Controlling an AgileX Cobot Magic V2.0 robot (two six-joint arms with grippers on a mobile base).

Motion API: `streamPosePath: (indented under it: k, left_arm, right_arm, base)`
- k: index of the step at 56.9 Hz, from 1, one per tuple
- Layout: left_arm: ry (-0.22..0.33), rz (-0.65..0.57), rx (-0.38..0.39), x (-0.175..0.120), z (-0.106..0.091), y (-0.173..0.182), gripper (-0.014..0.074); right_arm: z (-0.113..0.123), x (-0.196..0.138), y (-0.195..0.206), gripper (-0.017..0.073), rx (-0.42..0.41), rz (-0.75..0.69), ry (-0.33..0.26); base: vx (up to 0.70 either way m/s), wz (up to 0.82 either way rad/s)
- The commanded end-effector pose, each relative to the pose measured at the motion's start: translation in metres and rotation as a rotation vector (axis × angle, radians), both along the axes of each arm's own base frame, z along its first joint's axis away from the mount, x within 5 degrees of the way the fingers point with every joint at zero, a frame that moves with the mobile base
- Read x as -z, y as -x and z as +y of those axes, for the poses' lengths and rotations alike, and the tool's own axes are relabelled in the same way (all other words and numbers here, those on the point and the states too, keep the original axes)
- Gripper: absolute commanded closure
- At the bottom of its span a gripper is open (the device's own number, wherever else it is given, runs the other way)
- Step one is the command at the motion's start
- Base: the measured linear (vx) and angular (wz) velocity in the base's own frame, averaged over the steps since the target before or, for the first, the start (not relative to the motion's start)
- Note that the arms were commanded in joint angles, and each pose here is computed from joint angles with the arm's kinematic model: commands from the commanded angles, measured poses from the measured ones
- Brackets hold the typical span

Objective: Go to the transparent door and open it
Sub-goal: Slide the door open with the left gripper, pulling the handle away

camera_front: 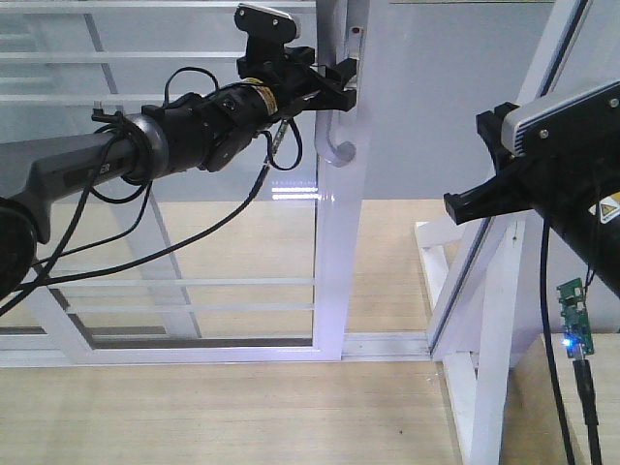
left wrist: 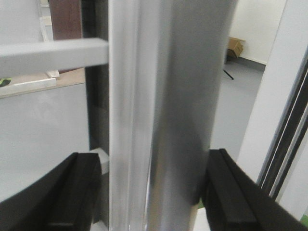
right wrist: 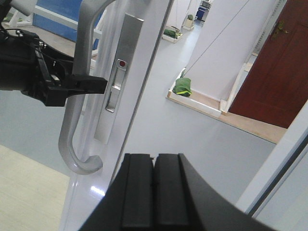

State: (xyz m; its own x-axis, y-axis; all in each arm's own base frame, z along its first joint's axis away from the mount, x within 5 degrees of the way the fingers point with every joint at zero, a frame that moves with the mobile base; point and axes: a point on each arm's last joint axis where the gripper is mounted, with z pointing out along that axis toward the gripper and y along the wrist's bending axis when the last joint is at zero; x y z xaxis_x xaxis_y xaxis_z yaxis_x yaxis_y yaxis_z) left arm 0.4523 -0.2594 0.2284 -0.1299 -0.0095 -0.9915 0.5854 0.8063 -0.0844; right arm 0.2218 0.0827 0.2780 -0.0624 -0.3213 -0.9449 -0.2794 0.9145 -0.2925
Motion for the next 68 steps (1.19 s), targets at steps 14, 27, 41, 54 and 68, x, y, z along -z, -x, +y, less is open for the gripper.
streamPosePath:
  k: [14, 27, 41, 54, 68]
  left_arm:
    - [0.064, -0.067, 0.012, -0.045, -0.008, 0.01, 0.0209]
    - [0.06, -0.064, 0.01, -0.046, -0.008, 0.011, 0.0563]
    - [0.048, -0.053, -0.002, -0.05, -0.004, 0.012, 0.0599]
    - [0.024, -0.028, -0.049, -0.057, 0.011, 0.007, 0.0596]
    - [-0.013, -0.004, -0.105, -0.07, 0.029, 0.006, 0.0596]
  right_arm:
    - [-0.003, -0.021, -0.001, 0.0565, 0.024, -0.129, 0.009]
    - [-0.003, -0.021, -0.001, 0.0565, 0.024, -0.129, 0.009]
    - [-0.003, -0.021, -0.001, 0.0565, 0.024, -0.128, 0.007]
    - [-0.003, -0.021, -0.001, 0.0565, 0.024, -0.128, 0.007]
    - [-0.003, -0.021, -0.001, 0.0565, 0.024, -0.128, 0.006]
  base:
    - [0.0, 0.0]
    - [0.0, 0.0]
    - [0.0, 0.0]
    - [0.0, 0.0]
    - [0.0, 0.0]
